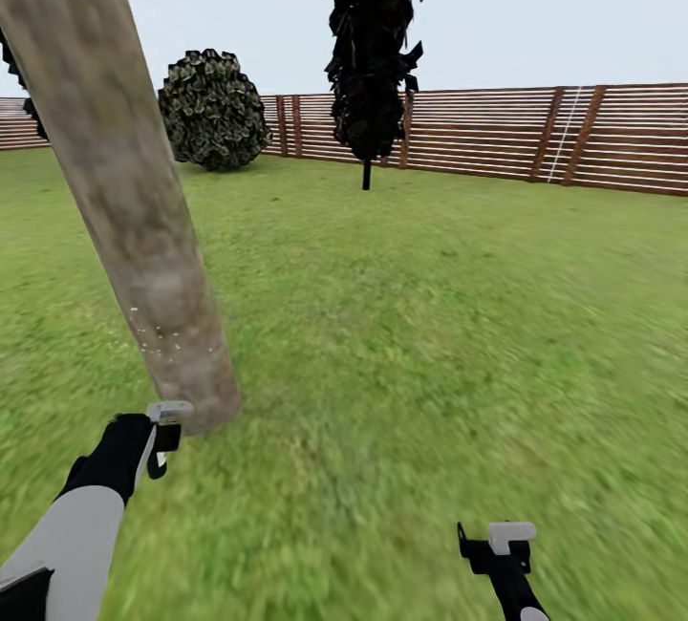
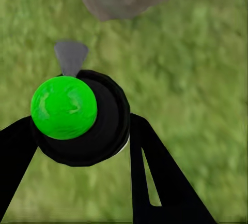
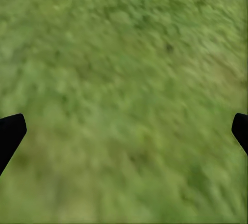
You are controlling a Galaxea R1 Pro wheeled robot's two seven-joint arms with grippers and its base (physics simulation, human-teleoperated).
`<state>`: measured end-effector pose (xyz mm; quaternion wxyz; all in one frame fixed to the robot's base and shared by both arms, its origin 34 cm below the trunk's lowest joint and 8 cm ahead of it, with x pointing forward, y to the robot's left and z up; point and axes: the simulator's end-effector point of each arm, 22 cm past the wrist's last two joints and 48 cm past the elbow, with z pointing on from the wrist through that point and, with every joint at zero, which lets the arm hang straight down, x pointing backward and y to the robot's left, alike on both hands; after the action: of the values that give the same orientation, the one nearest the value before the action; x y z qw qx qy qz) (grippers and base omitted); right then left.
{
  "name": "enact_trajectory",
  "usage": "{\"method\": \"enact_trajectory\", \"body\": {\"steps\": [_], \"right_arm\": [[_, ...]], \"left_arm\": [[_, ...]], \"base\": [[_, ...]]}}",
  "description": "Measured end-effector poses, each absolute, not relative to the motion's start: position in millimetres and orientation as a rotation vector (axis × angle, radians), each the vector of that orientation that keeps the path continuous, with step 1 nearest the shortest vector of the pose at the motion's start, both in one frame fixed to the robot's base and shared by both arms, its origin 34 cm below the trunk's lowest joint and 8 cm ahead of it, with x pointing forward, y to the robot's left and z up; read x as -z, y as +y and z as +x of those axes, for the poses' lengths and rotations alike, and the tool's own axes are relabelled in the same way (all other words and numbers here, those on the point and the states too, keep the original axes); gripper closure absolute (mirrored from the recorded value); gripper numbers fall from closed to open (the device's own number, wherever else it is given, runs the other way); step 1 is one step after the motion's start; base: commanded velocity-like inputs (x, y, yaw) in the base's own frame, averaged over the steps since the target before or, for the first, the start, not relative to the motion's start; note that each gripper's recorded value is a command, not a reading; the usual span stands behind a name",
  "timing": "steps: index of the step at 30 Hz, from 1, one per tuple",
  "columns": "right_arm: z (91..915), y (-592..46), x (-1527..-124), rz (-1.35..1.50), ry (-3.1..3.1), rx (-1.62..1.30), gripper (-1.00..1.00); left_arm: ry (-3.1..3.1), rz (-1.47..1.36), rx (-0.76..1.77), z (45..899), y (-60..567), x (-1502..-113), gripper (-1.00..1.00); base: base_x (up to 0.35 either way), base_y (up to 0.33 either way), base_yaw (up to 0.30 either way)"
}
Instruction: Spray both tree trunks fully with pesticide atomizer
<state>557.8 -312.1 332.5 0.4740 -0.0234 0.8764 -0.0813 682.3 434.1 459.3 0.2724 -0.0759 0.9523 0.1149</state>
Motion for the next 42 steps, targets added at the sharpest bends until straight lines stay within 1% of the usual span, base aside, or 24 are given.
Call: {"method": "enact_trajectory", "body": {"steps": [5,6,9,11,15,22,29,34,42], "right_arm": [[558,-312,-333,-0.056,2.144,0.199,-1.00],[558,-312,-333,-0.056,2.144,0.199,-1.00],[558,-312,-333,-0.056,2.144,0.199,-1.00],[558,-312,-332,-0.057,2.144,0.199,-1.00],[558,-312,-332,-0.058,2.144,0.199,-1.00],[558,-312,-332,-0.059,2.144,0.199,-1.00],[558,-311,-333,-0.059,2.143,0.197,-1.00],[558,-311,-332,-0.059,2.144,0.197,-1.00],[558,-311,-332,-0.059,2.144,0.197,-1.00]], "left_arm": [[2.585,-0.199,-0.300,673,427,-447,1.00],[2.587,-0.205,-0.311,669,432,-446,1.00],[2.568,-0.323,-0.346,652,477,-447,1.00],[2.539,-0.346,-0.349,652,488,-449,1.00],[2.533,-0.311,-0.266,661,443,-435,1.00],[2.492,-0.288,-0.255,670,433,-438,1.00],[2.494,-0.282,-0.253,665,430,-432,1.00],[2.494,-0.282,-0.252,665,430,-432,1.00],[2.492,-0.284,-0.262,665,433,-433,1.00]], "base": [[0.010,-0.002,-0.001],[0.000,0.000,0.000],[0.000,0.000,0.000],[0.000,0.000,0.000],[0.000,0.000,0.000],[0.001,-0.001,0.000],[0.122,-0.204,0.000],[0.021,-0.271,0.016],[0.001,-0.276,0.250]]}}
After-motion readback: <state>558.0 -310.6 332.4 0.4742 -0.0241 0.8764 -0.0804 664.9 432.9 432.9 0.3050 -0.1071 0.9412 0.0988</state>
